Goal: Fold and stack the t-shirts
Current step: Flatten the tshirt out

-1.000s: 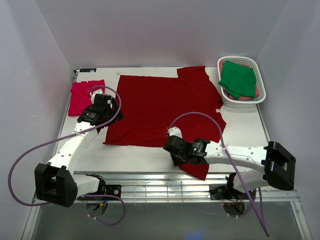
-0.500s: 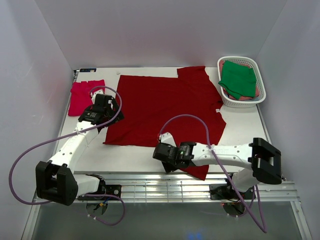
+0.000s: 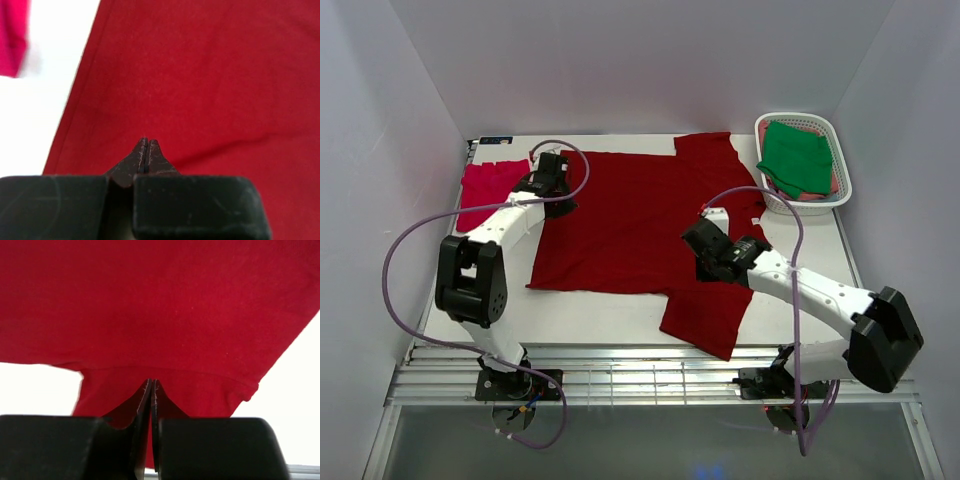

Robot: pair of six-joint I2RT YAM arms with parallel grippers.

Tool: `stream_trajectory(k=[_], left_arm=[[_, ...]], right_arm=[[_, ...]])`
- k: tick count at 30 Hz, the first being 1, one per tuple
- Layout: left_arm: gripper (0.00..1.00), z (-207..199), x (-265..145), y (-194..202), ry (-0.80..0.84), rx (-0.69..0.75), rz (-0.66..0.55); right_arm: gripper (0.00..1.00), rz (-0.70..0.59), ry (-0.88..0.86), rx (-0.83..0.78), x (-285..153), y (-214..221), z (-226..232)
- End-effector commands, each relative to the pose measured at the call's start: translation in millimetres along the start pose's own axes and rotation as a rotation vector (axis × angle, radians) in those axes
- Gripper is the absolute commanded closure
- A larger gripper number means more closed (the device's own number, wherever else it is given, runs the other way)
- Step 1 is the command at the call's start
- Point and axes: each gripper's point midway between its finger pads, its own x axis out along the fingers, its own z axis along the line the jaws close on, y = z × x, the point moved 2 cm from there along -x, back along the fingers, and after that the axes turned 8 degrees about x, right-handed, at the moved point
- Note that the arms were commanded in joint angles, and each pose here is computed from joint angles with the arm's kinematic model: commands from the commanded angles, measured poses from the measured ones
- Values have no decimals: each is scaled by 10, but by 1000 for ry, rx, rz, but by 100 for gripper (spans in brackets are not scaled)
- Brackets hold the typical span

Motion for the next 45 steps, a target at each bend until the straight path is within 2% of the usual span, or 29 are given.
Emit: stream_trajectory(k=[1,4,10,19,27,35,38,40,43,45], left_arm=[[100,-69,137,-9,17,20,7],[100,-73,343,161,14,29,49],[100,-4,568,499,-9,33,116],[100,318,750,864,-101,1,201],[100,602,780,920,-141,-50,229],[100,639,688,1016,-132,-63,235],[100,569,646,996,-79,-56,219],[100,509,550,878,-30,-52,169],[100,353,327,506,72,-37,28],[100,255,185,304,125,-26,-35]], right_arm=[[92,36,-2,-57,275,98,22],[92,68,27,-62,558,183,19],[92,129,42,-65,811,329,47],[92,269,132,-62,740,790,-292],[92,317,191,-57,659,938,-461],[92,295,232,-98,706,696,-420],[92,279,224,-112,670,522,-325],[92,227,204,-97,595,324,-243],[92,148,174,-68,510,22,-160],[92,137,175,-51,510,-105,-167]])
